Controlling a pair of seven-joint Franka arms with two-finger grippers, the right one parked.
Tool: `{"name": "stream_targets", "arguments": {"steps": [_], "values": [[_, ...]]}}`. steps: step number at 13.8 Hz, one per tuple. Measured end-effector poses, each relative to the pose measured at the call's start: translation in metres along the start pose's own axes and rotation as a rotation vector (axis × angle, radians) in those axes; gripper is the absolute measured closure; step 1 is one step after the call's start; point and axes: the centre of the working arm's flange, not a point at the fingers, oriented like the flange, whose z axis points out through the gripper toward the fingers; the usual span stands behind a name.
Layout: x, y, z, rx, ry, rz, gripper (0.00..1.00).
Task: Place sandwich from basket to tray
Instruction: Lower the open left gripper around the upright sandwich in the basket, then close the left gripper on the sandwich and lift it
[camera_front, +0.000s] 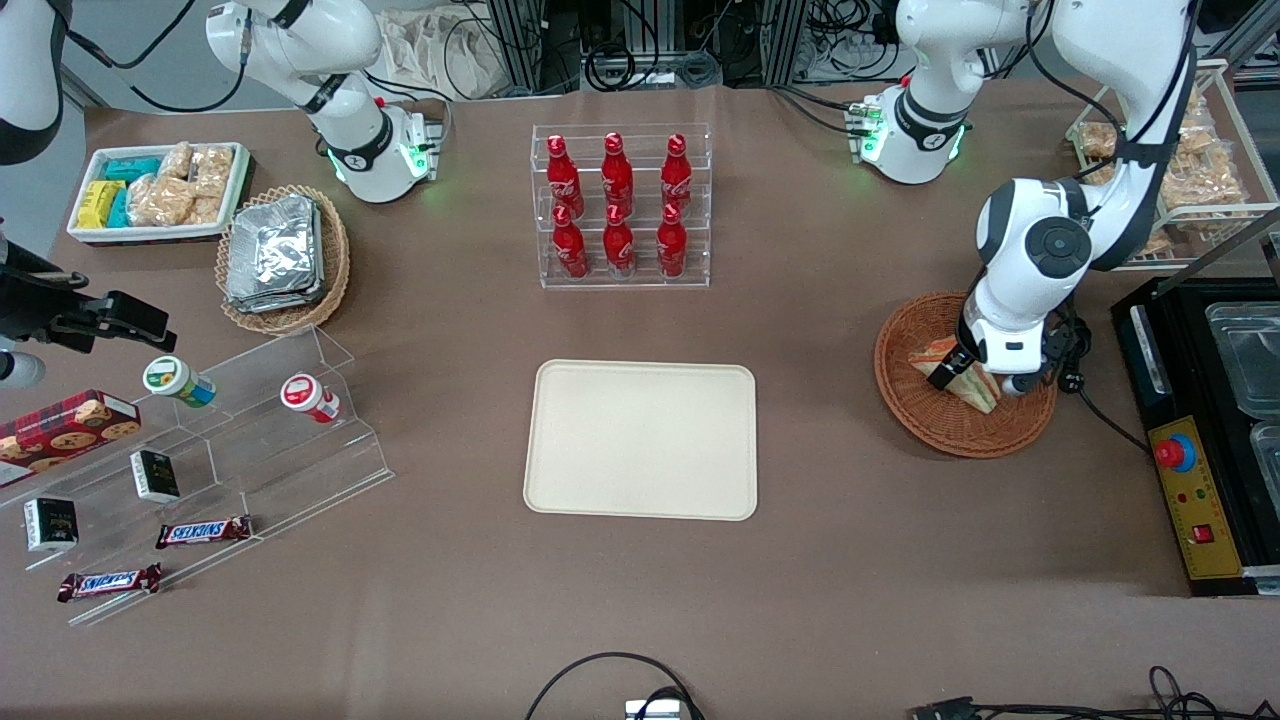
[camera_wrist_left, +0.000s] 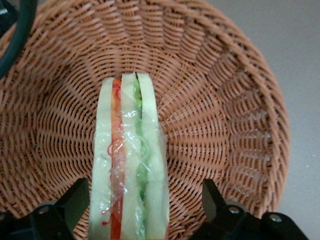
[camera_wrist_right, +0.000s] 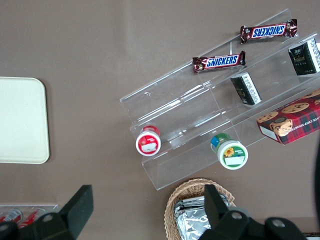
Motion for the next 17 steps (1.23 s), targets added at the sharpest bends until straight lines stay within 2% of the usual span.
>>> {"name": "stream_targets", "arguments": {"steps": [3,6,9,11,13,15,17], "values": [[-0.001,0.000,0.003,0.007,0.003,0.014,0.00],[-0.001,0.000,0.004,0.014,0.010,0.029,0.11],[-0.001,0.000,0.004,0.017,0.014,0.038,0.47],[-0.002,0.000,0.004,0.020,0.017,0.046,0.63],[-0.002,0.000,0.004,0.020,0.018,0.047,0.68],[-0.002,-0.001,0.002,0.025,0.021,0.067,0.68],[0.000,-0.002,-0.007,0.046,0.025,0.145,0.68]]}}
